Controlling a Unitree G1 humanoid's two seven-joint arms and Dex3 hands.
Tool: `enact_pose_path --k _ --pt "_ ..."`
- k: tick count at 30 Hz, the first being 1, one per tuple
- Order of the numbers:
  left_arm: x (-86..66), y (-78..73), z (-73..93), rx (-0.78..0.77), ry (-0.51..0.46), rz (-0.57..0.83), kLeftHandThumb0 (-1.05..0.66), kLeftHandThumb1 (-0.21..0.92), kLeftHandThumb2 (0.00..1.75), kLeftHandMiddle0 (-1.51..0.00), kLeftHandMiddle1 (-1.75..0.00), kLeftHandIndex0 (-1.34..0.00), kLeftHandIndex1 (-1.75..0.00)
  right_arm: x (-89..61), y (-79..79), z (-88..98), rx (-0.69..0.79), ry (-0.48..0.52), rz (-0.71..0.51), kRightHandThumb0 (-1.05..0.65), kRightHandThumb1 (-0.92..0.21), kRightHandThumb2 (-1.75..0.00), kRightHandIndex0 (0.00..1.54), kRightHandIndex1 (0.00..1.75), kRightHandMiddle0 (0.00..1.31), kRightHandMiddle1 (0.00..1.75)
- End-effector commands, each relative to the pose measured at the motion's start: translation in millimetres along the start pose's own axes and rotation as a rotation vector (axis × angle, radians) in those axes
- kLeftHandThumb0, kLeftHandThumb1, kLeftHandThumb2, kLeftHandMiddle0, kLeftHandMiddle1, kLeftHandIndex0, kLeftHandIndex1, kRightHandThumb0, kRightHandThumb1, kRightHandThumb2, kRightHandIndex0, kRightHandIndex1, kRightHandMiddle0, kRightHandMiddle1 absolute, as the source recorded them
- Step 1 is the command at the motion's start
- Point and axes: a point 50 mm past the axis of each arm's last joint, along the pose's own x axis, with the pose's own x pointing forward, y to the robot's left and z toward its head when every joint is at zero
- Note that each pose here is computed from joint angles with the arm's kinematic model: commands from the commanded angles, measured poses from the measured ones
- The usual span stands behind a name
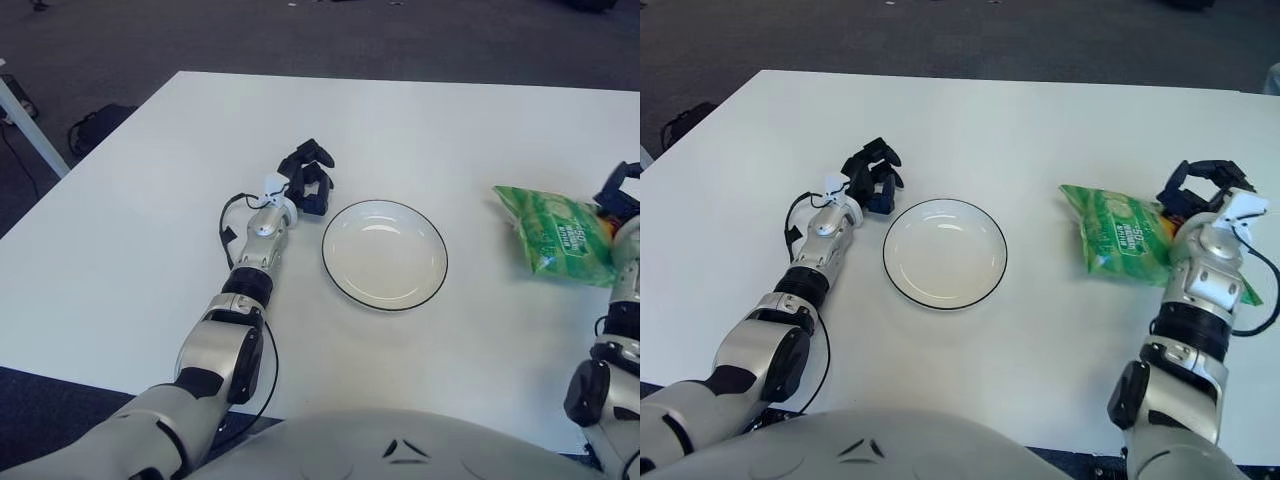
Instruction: Put the snack into the plate.
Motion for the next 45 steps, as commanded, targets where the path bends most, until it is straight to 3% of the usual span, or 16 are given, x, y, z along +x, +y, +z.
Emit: enact_pose_path --k 1,15,22,32,37,45 --pt "-23.6 1.2 -30.1 -0.012 0.113 0.018 -0.01 0.12 1.55 -0.65 -1.75 -0.64 -1.75 8.0 5.6 4.3 0.001 -0.002 -0.016 -0.49 -0.31 -1.33 1.26 1.75 0.62 1.75" --pt "-27.4 1.4 -31.6 -0.018 0.115 0.024 -0.01 0.12 1.55 -0.65 -1.75 -0.64 -1.75 22.6 48.0 1.3 0.047 0.015 0.023 -0.50 -0.28 -1.37 1.22 1.75 0.65 1.75" --pt "-29.6 0.2 -32.0 -0.022 0.115 0.025 -0.01 0.12 1.55 -0.65 -1.75 -0.64 -1.75 24.1 60.0 -1.0 0.060 0.030 0.045 -0.50 -0.28 -1.36 1.19 1.75 0.64 1.75" --pt "-32.3 -0.7 -32.3 -0.018 0.118 0.032 -0.01 0.11 1.55 -0.65 -1.75 -0.64 -1.75 21.5 80.2 -2.6 0.076 0.049 0.069 -0.49 -0.29 -1.35 1.15 1.75 0.64 1.75" --pt "-34.2 -1.6 -32.0 -0.013 0.117 0.037 -0.01 0.12 1.55 -0.65 -1.75 -0.64 -1.75 13.1 100.1 -4.2 0.081 0.048 0.094 -0.49 -0.28 -1.36 1.14 1.75 0.64 1.75" --pt "-35.7 -1.6 -31.2 -0.012 0.116 0.034 -0.01 0.12 1.55 -0.65 -1.75 -0.64 -1.75 5.0 114.4 -10.1 0.055 0.060 0.135 -0.50 -0.28 -1.37 1.13 1.75 0.65 1.75"
